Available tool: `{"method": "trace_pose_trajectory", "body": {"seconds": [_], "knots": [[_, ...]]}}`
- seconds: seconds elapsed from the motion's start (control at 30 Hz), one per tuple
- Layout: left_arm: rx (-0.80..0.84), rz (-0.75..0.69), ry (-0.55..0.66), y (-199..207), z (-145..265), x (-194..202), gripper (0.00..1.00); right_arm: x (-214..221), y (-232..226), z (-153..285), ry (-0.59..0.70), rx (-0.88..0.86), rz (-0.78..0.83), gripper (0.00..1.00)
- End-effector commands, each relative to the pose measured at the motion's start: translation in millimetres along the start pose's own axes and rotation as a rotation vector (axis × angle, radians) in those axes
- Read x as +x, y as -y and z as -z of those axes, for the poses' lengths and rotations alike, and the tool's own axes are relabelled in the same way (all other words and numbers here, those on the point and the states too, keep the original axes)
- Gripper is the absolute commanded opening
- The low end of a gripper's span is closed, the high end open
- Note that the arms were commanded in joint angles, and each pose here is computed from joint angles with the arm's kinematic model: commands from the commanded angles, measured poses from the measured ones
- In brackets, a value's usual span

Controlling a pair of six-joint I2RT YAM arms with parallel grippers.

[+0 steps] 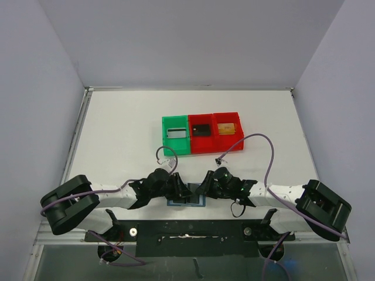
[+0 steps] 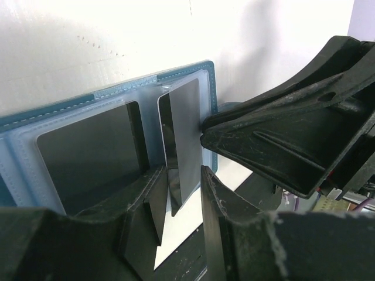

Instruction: Take the credit cards out of the card holder

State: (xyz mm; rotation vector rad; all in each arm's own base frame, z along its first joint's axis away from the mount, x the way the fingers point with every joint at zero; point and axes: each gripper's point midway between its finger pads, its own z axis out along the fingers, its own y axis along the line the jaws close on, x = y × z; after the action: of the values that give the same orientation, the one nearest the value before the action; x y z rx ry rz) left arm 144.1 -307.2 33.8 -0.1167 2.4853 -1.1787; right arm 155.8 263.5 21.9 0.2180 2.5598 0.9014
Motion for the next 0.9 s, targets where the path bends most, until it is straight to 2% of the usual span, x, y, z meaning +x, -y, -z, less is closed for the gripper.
{"method": "trace_pose_trajectory", "body": {"seconds": [0.0, 0.17, 0.37, 0.5, 0.63, 0.87], "knots": [[0.071, -0.029, 0.044, 25.7, 4.3, -12.9, 0.25, 2.4, 25.9, 2.1, 0.004, 0.095, 0.019, 0.25], [0.185, -0.011, 0.038, 44.2, 8.7, -11.1, 0.16, 2.9, 27.7, 0.1, -0.001, 0.101, 0.017, 0.25], [0.164, -0.010, 0.015, 39.0, 2.5, -7.0, 0.03, 1.4, 25.8, 1.0, 0.006, 0.094, 0.013, 0.25], [0.161, -0.017, 0.013, 40.4, 1.5, -7.3, 0.01, 0.0, 24.0, 2.8, 0.009, 0.092, 0.017, 0.25], [0.147, -0.019, 0.014, 37.5, 1.7, -7.3, 0.00, -4.8, 13.7, 6.0, 0.022, 0.053, 0.040, 0.29], [0.118, -0.016, 0.022, 31.4, 3.5, -8.0, 0.00, -20.9, -24.9, 21.7, 0.077, -0.102, 0.103, 0.31]]}}
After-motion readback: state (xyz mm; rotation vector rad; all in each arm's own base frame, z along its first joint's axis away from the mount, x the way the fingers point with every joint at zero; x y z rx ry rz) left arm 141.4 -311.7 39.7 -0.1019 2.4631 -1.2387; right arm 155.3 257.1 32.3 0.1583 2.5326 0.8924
